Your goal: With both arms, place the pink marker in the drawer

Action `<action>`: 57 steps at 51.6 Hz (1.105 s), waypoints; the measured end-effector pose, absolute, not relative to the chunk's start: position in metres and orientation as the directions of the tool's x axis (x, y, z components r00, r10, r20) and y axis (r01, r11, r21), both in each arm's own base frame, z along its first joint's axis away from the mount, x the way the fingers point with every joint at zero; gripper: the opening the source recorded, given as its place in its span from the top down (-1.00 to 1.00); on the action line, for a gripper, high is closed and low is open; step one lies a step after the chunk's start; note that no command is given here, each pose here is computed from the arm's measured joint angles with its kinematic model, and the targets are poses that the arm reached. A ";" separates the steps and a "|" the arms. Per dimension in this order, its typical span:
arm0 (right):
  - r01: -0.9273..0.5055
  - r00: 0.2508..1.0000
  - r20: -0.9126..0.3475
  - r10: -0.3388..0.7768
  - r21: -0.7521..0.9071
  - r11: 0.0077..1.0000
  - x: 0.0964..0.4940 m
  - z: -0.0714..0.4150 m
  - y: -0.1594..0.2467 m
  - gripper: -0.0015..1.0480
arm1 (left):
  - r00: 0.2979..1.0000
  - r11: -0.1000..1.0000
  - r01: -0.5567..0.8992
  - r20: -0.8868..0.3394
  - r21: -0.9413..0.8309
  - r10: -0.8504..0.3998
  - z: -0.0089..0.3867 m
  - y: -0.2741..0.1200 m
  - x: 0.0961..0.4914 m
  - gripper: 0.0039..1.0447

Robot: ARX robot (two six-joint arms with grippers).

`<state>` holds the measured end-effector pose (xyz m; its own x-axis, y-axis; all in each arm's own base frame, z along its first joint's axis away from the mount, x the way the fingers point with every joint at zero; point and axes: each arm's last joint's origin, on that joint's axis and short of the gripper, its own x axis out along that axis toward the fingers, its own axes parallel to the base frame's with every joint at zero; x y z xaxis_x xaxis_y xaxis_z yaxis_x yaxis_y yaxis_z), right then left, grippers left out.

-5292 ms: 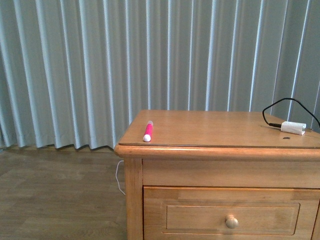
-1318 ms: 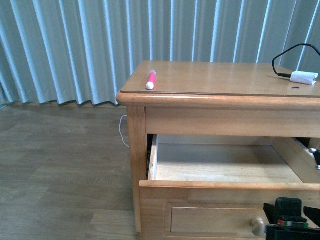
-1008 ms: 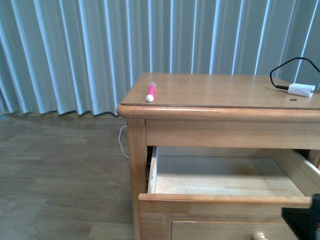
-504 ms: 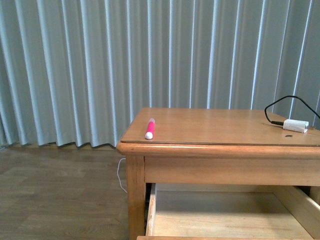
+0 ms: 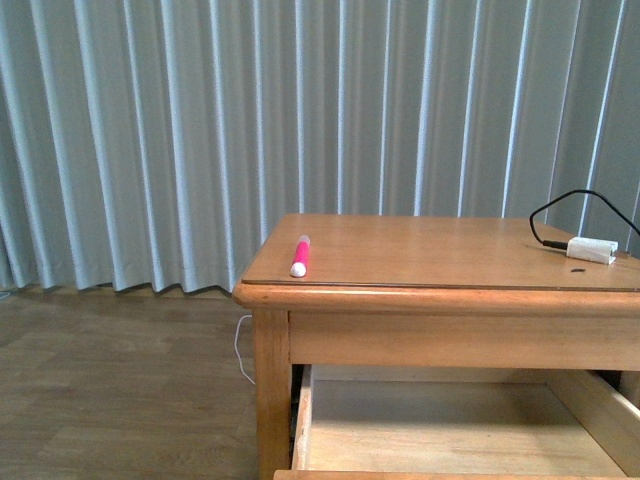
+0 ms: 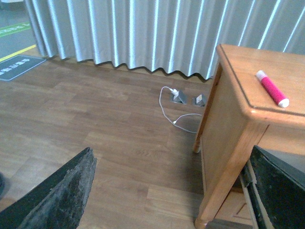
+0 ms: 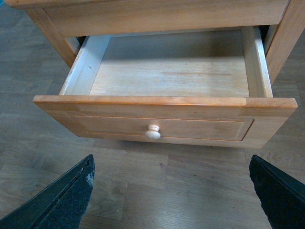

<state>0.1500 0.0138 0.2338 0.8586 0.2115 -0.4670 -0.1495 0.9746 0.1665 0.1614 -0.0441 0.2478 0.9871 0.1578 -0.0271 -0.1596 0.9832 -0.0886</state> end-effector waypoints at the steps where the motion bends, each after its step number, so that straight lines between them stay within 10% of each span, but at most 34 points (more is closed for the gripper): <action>1: -0.150 0.859 -0.467 0.212 0.167 0.975 0.150 0.234 0.014 -0.83 | 0.990 0.987 -0.139 -0.018 -0.077 0.138 0.256 -0.049 0.173 -0.88; 28: -0.150 0.859 -0.467 0.211 0.166 0.975 0.150 0.234 0.014 -0.83 | 0.963 0.994 0.108 -0.251 0.013 -0.102 0.274 -0.148 0.399 -0.88; 57: -0.150 0.859 -0.467 0.211 0.166 0.975 0.150 0.234 0.014 -0.83 | 0.905 0.984 0.172 -0.402 0.051 -0.138 0.253 -0.189 0.449 -0.88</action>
